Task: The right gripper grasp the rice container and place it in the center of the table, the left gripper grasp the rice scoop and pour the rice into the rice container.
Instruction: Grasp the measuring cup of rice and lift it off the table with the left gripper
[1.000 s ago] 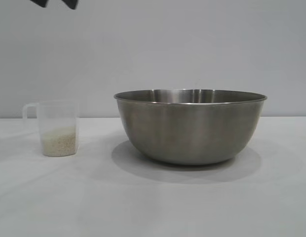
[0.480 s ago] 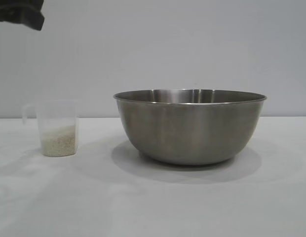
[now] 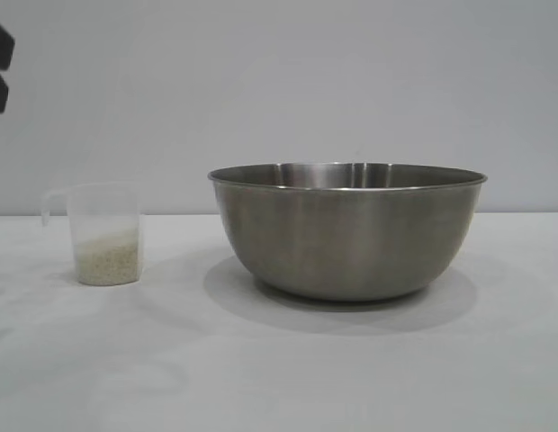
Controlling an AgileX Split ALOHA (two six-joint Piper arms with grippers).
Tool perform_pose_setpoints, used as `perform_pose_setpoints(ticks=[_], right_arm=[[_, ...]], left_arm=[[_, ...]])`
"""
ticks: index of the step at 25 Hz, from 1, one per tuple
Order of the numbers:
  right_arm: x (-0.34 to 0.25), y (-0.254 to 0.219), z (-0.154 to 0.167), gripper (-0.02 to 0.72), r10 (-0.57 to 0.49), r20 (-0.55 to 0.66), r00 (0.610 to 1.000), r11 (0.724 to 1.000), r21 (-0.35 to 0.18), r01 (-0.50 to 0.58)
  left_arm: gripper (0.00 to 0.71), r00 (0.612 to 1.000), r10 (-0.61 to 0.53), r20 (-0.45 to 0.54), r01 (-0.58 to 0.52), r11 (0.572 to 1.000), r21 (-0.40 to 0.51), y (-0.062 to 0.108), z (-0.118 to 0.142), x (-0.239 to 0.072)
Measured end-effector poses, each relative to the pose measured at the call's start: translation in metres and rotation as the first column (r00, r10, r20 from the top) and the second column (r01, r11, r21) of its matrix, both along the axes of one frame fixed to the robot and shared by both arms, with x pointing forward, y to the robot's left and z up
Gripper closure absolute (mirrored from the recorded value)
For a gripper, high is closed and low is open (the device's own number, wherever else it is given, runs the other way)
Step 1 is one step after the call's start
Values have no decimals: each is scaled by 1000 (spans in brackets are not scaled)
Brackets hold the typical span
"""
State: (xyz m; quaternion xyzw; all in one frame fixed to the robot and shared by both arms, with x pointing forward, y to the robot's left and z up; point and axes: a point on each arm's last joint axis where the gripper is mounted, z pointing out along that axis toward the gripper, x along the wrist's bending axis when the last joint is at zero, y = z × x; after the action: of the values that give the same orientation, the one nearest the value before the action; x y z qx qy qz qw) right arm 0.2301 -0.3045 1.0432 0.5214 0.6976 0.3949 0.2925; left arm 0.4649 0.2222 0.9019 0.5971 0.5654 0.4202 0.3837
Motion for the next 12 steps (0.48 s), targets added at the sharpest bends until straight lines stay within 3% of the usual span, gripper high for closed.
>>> perform_pose_setpoints(ticks=[12], right_arm=[[0, 0, 0, 195, 0, 0, 1000, 1000, 0, 0]], left_arm=[[280, 999, -41, -3, 41, 999, 10, -5, -27, 4]])
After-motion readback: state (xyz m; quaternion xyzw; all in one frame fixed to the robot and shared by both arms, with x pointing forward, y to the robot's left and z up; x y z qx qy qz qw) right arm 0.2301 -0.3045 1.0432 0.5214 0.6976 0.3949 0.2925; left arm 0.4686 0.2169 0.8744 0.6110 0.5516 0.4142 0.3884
